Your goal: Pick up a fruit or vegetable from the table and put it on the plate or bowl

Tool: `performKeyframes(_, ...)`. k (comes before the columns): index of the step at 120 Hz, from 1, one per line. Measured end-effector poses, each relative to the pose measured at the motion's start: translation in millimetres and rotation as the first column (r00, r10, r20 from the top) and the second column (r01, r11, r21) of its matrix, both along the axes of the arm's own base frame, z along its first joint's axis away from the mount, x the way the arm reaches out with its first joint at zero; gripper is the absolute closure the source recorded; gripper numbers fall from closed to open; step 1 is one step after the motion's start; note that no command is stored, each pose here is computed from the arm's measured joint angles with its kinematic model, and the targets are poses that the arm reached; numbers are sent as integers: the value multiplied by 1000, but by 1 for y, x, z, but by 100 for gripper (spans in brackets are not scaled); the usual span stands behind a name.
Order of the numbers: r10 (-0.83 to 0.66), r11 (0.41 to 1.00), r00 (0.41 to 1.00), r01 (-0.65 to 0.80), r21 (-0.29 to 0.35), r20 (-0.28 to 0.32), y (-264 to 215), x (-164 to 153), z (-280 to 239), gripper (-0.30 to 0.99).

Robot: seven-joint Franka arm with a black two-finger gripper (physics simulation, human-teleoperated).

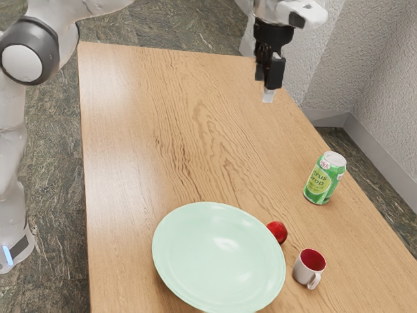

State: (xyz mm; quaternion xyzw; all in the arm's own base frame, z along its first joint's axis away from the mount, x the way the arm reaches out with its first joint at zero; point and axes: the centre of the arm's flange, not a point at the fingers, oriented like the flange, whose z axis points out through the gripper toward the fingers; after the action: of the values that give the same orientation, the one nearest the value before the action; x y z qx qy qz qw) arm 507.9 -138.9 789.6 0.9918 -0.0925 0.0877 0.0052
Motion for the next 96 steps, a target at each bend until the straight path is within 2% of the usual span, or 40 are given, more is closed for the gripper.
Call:
performKeyframes(5,7,1000,998,-7,9,-55,0,22,-27,1)
performKeyframes(15,110,994,987,-109,18,-117,51,70,-73,0)
performKeyframes(25,150,988,981,-146,40,-124,70,99,-104,0)
performKeyframes(37,177,984,978,-172,52,-115,83,118,-124,0)
performKeyframes(53,167,985,982,-164,47,-87,76,123,-125,0)
performKeyframes(63,154,987,984,-150,49,-90,66,124,-131,0)
performKeyframes(79,115,992,983,-107,63,-142,42,102,-167,0)
performKeyframes(96,45,998,992,-40,49,-121,3,86,-195,0)
